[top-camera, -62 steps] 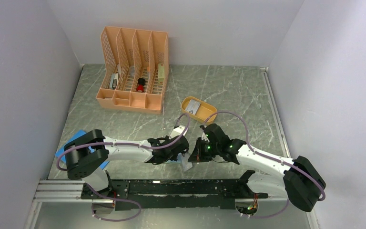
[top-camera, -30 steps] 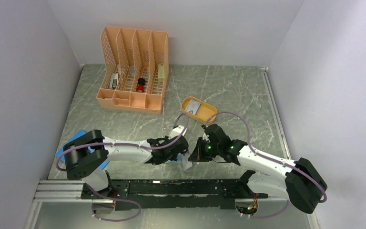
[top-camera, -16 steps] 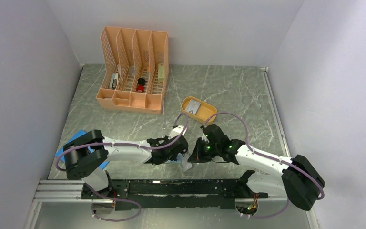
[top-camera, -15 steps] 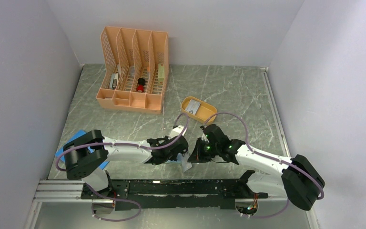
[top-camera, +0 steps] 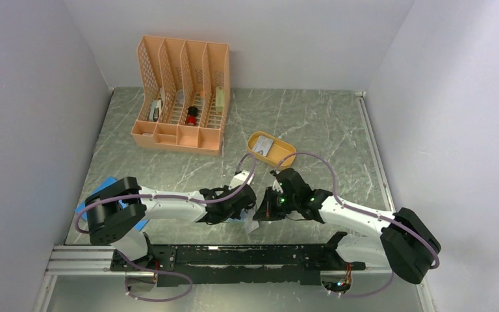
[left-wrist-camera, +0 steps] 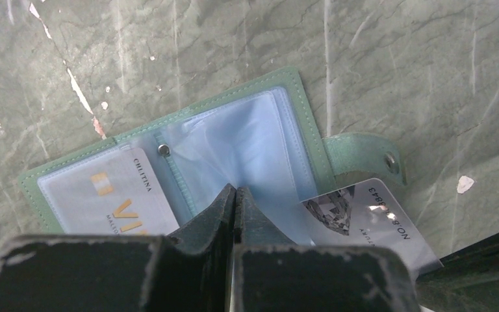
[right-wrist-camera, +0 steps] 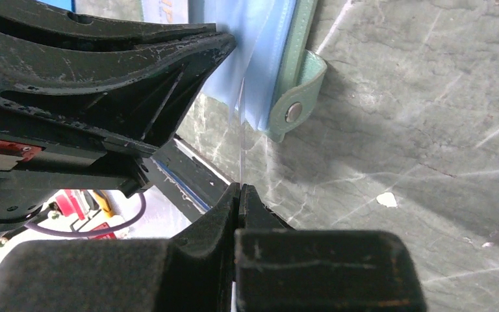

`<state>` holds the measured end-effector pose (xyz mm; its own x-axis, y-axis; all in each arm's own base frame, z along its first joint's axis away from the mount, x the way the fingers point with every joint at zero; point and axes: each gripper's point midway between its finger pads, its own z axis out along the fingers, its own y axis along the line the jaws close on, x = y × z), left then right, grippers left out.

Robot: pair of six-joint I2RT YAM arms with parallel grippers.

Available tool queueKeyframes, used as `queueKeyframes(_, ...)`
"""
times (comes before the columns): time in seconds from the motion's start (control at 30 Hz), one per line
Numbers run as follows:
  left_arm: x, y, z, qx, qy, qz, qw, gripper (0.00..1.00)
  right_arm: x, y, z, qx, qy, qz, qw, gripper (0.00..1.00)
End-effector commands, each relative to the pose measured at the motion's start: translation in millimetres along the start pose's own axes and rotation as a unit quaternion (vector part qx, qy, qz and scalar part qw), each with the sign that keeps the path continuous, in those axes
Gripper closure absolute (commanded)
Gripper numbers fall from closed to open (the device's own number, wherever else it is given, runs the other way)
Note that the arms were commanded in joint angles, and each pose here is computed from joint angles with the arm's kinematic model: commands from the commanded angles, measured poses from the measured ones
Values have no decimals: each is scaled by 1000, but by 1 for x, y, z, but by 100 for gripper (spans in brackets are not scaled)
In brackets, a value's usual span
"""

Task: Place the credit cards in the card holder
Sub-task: Turn over the card slot in the card holder.

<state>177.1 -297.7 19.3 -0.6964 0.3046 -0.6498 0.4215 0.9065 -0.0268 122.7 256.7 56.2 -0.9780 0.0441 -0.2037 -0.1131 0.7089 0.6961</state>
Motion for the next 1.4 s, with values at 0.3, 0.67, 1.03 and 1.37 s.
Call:
queueKeyframes(0.3, -2, 7, -25, -2, 18, 3, 1000, 89, -9, 21, 4, -39, -2, -25, 999, 100)
queueKeyframes(0.67, -6, 8, -29, -2, 15, 1, 1000, 92, -9, 22, 10, -43, 6, -25, 999, 100)
queueKeyframes(1.03, -35, 8, -55, 5, -18, -24, 1000, 43, -16, 32, 16, -59, 3, -24, 998, 100)
queueKeyframes(1.37, -49, 49, -90, -32, -75, -83, 993, 35, -31, 56, 28, -79, -4, -39, 996, 100)
